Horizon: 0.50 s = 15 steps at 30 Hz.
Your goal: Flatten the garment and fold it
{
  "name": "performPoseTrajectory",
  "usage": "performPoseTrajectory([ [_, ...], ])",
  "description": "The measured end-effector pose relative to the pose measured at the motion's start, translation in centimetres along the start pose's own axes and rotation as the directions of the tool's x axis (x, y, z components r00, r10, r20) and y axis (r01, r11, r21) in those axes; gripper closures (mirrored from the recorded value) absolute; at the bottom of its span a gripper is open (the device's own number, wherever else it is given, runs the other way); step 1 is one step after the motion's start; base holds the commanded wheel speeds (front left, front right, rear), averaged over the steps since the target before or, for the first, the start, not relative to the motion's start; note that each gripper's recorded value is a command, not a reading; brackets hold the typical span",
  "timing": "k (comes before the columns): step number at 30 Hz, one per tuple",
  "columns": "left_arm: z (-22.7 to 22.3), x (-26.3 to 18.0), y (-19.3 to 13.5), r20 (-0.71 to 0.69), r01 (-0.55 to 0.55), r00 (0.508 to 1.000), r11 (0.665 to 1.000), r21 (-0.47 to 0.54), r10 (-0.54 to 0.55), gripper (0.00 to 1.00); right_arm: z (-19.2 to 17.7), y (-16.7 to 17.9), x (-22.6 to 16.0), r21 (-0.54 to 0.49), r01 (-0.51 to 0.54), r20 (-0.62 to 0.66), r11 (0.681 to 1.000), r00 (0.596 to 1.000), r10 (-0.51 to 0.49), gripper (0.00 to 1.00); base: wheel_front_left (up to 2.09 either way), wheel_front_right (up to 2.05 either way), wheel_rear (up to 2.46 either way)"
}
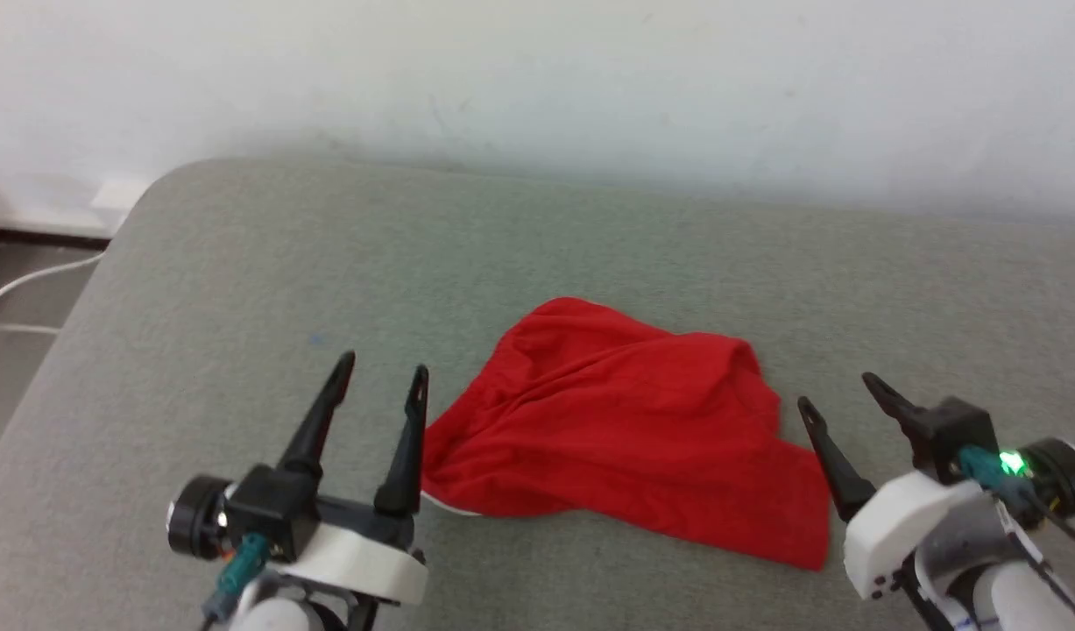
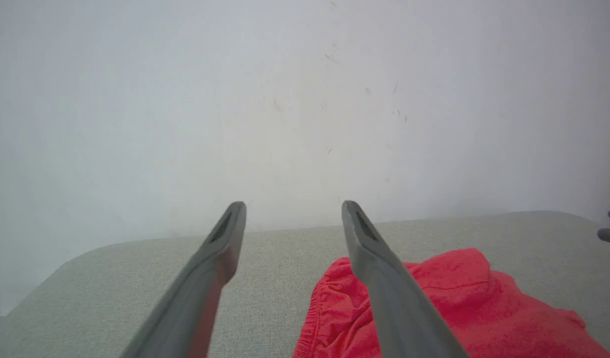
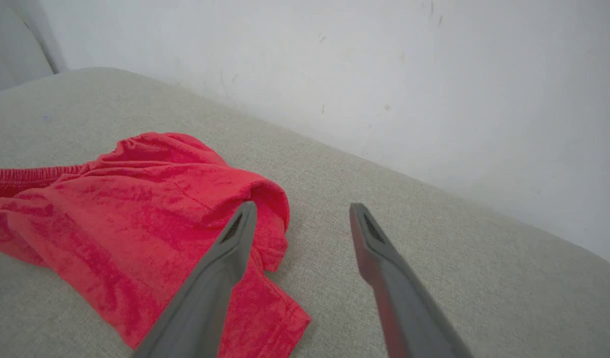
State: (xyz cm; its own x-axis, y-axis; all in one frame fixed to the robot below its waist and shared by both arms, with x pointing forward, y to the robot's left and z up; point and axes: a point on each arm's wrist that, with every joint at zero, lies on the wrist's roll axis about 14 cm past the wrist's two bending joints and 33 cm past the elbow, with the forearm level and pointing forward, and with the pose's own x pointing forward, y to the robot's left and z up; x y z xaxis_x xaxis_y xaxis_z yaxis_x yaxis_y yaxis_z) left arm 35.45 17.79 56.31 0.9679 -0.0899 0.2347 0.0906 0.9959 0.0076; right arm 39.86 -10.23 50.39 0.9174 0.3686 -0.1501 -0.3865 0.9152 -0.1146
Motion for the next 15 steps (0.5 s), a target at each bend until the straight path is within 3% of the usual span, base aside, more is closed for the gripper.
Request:
performPoseTrajectory([
  [5,-0.8,-1.7,0.5,-0.028,-0.053,0.998,0.998,-0.016,0.052,0.0,-0.9,1.7,3.3,-0.04,-0.145,-0.136,0.989,0.981,0.138,0.0,0.0,0.0,0.0],
  [12,-1.8,-2.6,2.3,-0.068,-0.129,0.99,0.991,-0.024,0.127,0.0,-4.5,2.4,7.4,-0.042,-0.24,-0.345,0.97,0.915,0.211,0.0,0.0,0.0,0.0],
  [15,-2.5,-3.0,3.0,-0.093,-0.155,0.984,0.988,-0.018,0.152,0.0,-6.4,2.4,8.8,-0.096,-0.287,-0.419,0.953,0.88,0.223,0.0,0.0,0.0,0.0],
])
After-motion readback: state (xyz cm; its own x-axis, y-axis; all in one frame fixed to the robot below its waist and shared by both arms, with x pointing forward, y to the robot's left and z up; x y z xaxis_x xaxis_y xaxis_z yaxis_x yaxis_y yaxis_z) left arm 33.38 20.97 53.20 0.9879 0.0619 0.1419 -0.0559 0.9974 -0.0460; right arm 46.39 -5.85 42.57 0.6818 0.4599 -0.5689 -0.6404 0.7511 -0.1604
